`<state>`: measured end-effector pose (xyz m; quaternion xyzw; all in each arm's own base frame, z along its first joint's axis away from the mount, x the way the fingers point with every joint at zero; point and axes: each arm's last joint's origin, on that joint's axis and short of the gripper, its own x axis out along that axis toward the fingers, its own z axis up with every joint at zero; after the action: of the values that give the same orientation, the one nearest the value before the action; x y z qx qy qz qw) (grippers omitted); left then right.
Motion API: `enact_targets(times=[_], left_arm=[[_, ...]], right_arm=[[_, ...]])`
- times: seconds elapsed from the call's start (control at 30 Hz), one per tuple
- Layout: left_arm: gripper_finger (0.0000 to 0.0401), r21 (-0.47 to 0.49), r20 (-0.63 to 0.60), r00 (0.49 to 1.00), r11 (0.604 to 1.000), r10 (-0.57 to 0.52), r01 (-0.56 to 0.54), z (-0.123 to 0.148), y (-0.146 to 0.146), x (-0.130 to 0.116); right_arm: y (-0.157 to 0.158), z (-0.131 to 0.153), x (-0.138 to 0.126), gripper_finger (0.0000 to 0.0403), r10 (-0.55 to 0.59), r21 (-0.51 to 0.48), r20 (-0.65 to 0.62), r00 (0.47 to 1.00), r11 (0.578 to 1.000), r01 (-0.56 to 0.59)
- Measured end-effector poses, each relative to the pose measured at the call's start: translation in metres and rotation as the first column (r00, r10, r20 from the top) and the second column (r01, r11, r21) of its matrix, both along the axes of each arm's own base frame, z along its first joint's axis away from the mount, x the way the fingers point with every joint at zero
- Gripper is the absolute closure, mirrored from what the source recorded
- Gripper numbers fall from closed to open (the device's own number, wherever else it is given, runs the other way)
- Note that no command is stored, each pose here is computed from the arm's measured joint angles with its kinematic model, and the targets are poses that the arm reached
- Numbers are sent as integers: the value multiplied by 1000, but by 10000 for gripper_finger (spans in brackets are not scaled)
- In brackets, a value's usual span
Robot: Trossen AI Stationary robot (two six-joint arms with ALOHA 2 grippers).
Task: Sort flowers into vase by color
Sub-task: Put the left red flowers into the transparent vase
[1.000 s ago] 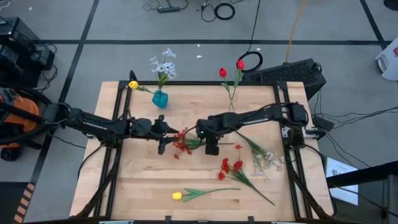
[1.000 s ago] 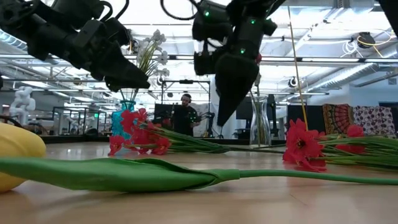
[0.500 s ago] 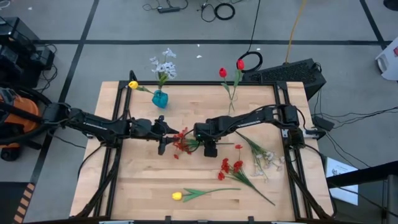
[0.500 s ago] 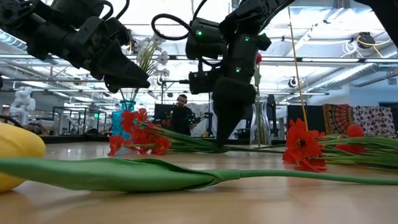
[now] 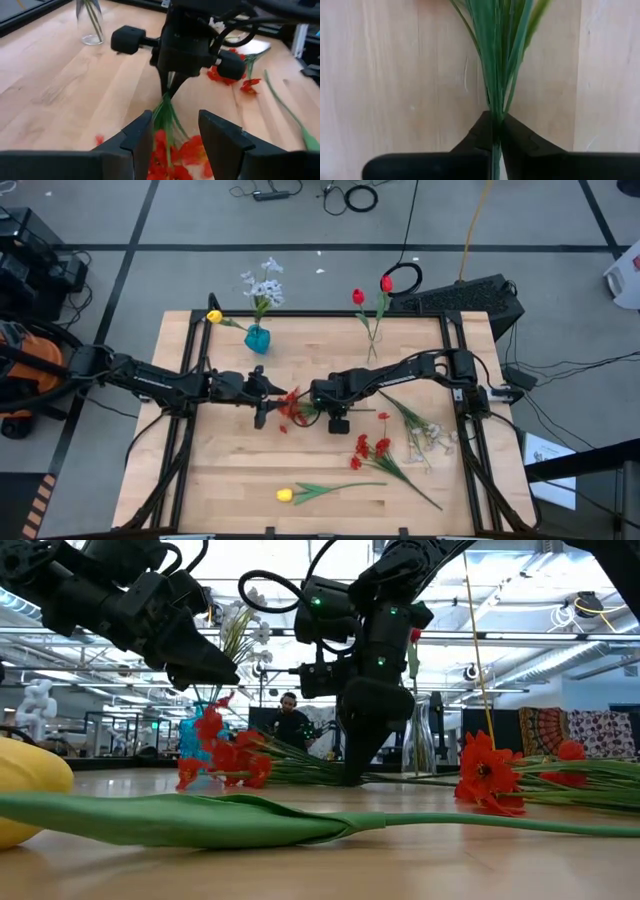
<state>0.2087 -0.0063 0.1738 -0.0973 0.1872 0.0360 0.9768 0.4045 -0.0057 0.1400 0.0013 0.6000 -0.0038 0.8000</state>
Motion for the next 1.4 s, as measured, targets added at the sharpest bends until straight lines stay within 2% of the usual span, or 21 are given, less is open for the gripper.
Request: enact_targets(times=[0.17,0.3,0.5,0.67,0.83,0.9,0.97,1.03,1.1,1.2,1.27,1.33,1.4], left_arm=[[239,103,0,1000,995,-8,8,0,1,0],[239,104,1,1000,995,4,-4,0,1,0],[239,105,7,1000,995,4,-5,1,1,0],[239,105,2,1000,994,4,-4,1,1,0],[239,106,1,1000,994,3,-4,1,1,0],[239,111,1,1000,994,1,-1,1,1,0],[239,112,2,1000,994,1,-1,1,1,0],[239,111,6,1000,994,1,-2,1,1,0],[239,111,7,1000,994,1,-2,1,1,0],[239,111,7,1000,994,1,-2,1,1,0],[239,111,7,1000,994,1,-2,1,1,0],[239,111,7,1000,994,1,-2,1,1,0],[239,111,7,1000,994,1,-2,1,1,0]], right_arm=[[0,0,-4,398,-68,18,-37,997,997,69],[1,8,-9,398,-74,19,-47,996,997,75],[-3,56,-23,399,-80,25,65,995,997,79],[-12,98,-64,400,-149,0,187,971,988,152],[-15,121,-128,400,-294,-26,321,900,947,319],[-15,126,-154,400,-348,-14,408,844,922,387],[-16,128,-177,400,-388,9,520,761,893,449],[-17,127,-197,400,-400,40,642,654,869,493],[-17,126,-211,400,-388,86,763,517,854,513],[-20,125,-226,400,-305,124,907,290,852,508],[-23,124,-232,400,-233,125,959,163,860,494],[-26,124,-236,400,-170,117,983,66,864,490],[-32,124,-238,399,-132,105,991,17,848,519]])
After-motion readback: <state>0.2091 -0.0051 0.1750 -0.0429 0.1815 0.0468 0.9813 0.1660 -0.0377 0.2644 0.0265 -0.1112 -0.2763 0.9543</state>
